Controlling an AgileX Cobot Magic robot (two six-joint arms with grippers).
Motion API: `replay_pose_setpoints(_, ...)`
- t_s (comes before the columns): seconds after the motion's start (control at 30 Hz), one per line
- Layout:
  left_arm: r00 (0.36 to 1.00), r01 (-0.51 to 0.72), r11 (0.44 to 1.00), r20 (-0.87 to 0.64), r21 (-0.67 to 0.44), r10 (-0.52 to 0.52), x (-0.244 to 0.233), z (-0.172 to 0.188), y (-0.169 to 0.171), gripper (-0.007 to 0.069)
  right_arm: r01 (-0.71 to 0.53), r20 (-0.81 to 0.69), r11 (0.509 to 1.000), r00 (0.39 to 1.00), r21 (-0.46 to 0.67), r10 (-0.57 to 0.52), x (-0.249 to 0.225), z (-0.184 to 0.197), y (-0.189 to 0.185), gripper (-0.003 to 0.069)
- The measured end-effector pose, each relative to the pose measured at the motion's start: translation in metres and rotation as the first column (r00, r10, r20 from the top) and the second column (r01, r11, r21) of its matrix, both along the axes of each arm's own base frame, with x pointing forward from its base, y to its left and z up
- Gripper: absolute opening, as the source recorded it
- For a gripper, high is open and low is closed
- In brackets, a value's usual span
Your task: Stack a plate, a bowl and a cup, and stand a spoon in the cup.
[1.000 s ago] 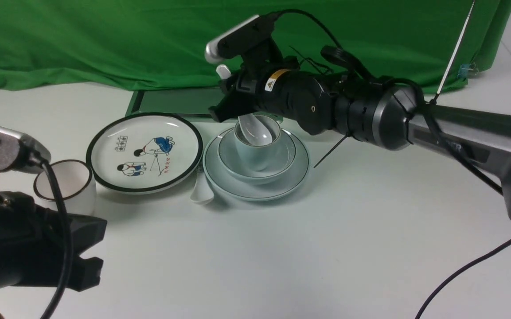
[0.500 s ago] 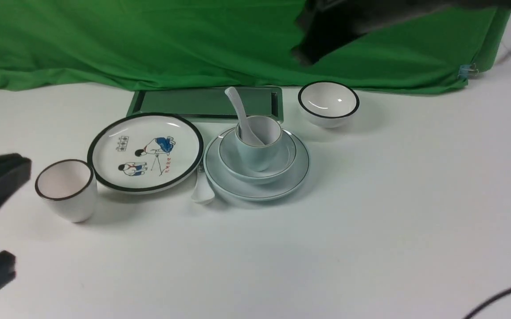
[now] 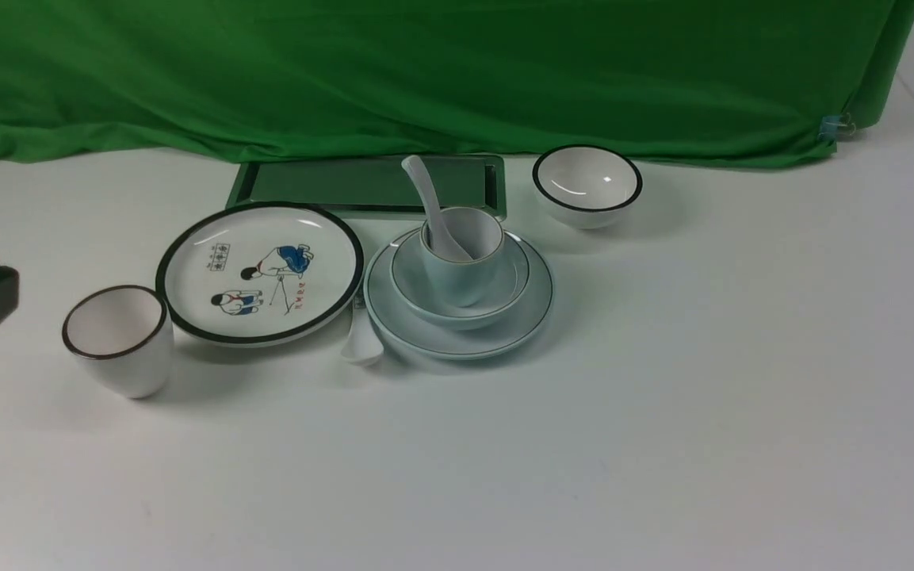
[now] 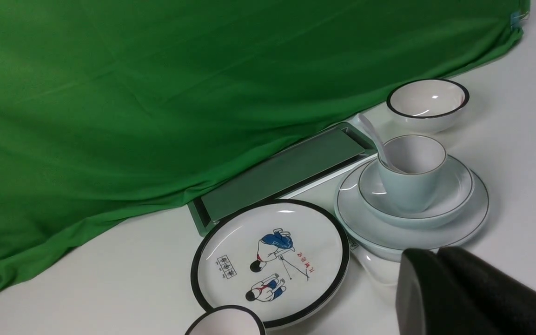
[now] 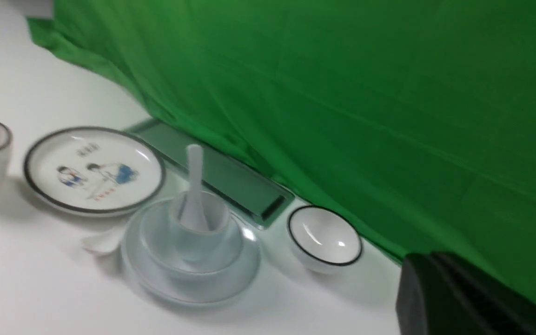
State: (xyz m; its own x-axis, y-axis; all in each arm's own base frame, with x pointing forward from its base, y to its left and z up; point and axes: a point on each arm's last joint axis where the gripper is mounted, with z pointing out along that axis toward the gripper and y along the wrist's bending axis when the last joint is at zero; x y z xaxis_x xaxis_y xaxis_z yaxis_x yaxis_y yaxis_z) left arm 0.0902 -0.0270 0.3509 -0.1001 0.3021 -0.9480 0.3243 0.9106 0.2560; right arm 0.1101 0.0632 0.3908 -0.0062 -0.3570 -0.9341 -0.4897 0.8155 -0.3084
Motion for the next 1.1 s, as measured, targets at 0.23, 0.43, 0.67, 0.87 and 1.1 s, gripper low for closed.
replay_pose_setpoints(0.23, 1.0, 0.0, 1.0, 0.001, 0.0, 0.0, 0.0, 0.0, 0.0, -0.0031, -0.09, 0.07, 0.984, 0.994, 0.154, 0.08, -0.031, -0.087, -0.012, 0.0011)
replay_pose_setpoints(0.43, 1.0, 0.0, 1.0, 0.001, 0.0, 0.0, 0.0, 0.0, 0.0, -0.0031, -0.064, -0.098, 0.962, 0.991, 0.265, 0.093, -0.035, -0.15, -0.011, 0.0022)
replay_pose_setpoints(0.67, 1.0, 0.0, 1.0, 0.001, 0.0, 0.0, 0.0, 0.0, 0.0, -0.0031, -0.005, -0.238, 0.941, 0.967, 0.337, 0.091, -0.039, -0.188, -0.012, 0.0067)
replay_pose_setpoints(0.87, 1.0, -0.001, 1.0, 0.002, 0.001, 0.001, 0.0, 0.0, 0.0, -0.0031, 0.014, -0.168, 0.9, 0.984, 0.435, 0.066, -0.043, -0.19, -0.019, 0.0089)
replay_pose_setpoints(1.1, 1.0, -0.002, 1.0, 0.003, 0.005, 0.002, 0.0, 0.0, 0.0, -0.0031, 0.221, -0.027, 0.88, 0.973, 0.42, -0.231, -0.047, -0.184, -0.045, 0.0093)
